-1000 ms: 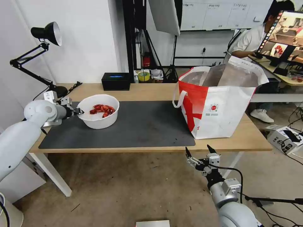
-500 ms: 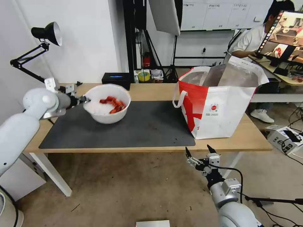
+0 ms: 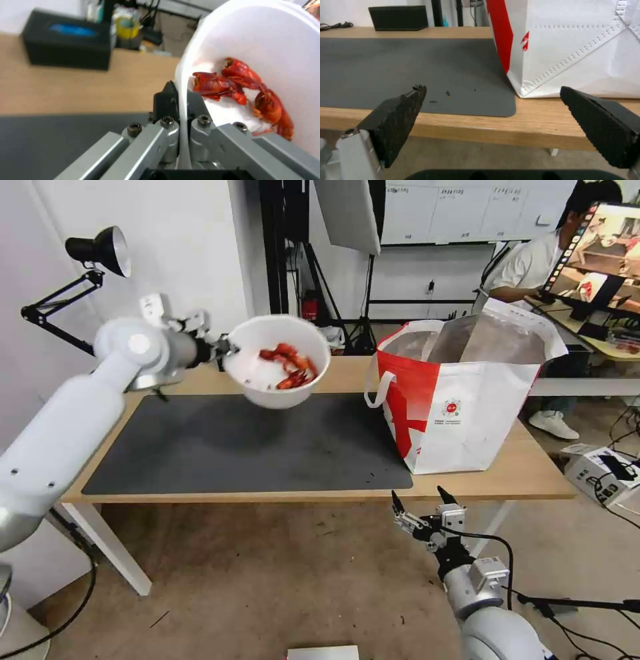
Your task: Pick up the trash from the table and place it into the takeout bag.
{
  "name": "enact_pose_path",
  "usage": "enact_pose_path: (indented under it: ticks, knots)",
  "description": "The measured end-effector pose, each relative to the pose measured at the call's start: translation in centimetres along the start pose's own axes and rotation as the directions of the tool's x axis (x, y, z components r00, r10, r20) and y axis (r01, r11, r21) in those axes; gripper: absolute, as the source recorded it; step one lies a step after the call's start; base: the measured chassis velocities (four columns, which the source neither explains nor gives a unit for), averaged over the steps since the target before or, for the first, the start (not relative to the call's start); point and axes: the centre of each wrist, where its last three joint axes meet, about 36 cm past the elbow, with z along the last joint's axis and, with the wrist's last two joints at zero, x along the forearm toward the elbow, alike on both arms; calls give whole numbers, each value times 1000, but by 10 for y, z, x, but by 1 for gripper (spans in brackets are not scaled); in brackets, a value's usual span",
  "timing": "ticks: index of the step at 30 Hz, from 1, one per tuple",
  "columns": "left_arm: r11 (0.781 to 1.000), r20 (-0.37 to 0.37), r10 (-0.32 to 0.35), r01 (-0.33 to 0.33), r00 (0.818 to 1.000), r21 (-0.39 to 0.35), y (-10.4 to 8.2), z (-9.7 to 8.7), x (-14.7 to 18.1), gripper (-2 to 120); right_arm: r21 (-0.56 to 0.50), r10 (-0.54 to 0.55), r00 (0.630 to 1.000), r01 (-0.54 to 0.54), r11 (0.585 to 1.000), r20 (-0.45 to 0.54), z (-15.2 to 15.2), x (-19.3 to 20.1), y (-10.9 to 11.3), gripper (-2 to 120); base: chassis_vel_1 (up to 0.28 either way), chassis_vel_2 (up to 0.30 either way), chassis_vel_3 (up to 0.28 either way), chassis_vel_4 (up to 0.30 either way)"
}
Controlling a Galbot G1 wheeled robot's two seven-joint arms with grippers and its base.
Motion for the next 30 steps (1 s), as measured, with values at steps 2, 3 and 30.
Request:
enact_pose_path:
  ticks: [2,3,30]
  knots:
    - [1000,22,24,-23,999,-6,-21,-16,-4,0,0,0,1000,0,1000,0,0,0,0,100,0,0,0,0]
    - [1000,22,24,-23,999,-6,-21,-16,-4,0,0,0,1000,0,1000,0,0,0,0,100,0,0,0,0]
    - [994,104,106,-107,989,5,-239,8,-98,0,0,0,1000,0,1000,0,0,0,0,100,0,0,0,0]
